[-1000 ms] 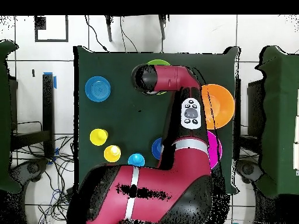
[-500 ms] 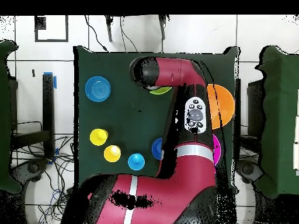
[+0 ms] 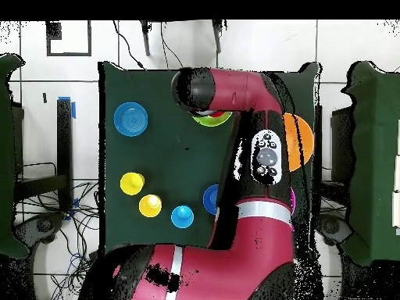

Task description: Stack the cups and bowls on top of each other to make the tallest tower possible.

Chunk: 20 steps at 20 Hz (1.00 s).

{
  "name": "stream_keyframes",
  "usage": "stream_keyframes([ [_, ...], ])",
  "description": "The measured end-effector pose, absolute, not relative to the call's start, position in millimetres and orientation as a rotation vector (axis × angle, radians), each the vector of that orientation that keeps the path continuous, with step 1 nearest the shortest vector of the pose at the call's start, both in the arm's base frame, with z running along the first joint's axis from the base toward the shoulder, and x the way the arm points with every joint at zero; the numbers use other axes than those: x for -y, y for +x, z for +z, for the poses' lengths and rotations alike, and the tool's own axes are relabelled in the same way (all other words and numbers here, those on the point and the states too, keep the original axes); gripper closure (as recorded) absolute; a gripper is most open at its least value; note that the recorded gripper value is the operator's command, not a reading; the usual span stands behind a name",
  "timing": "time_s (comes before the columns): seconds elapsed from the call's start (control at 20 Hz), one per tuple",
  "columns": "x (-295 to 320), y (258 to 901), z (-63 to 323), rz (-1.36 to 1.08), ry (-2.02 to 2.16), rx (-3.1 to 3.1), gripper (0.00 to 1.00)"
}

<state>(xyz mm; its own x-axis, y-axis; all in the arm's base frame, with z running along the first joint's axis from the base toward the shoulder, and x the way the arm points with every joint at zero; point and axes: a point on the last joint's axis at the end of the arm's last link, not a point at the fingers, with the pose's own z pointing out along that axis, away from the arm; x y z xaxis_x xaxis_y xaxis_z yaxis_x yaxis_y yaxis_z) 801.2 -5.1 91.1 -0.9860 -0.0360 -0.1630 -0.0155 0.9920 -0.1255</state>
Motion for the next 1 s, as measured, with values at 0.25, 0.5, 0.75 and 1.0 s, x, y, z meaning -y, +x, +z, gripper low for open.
stream_keyframes([
  [0.25, 4.0, 796.7, 86.9, -0.179, -0.036, -2.983, 0.00],
  [0.5, 0.8, 787.4, 78.2, -0.174, -0.041, -3.007, 0.00],
  [0.75, -5.2, 782.8, 74.5, -0.174, -0.051, -3.019, 0.00],
  [1.0, -23.8, 777.1, 72.4, -0.179, -0.066, -3.029, 0.00],
])
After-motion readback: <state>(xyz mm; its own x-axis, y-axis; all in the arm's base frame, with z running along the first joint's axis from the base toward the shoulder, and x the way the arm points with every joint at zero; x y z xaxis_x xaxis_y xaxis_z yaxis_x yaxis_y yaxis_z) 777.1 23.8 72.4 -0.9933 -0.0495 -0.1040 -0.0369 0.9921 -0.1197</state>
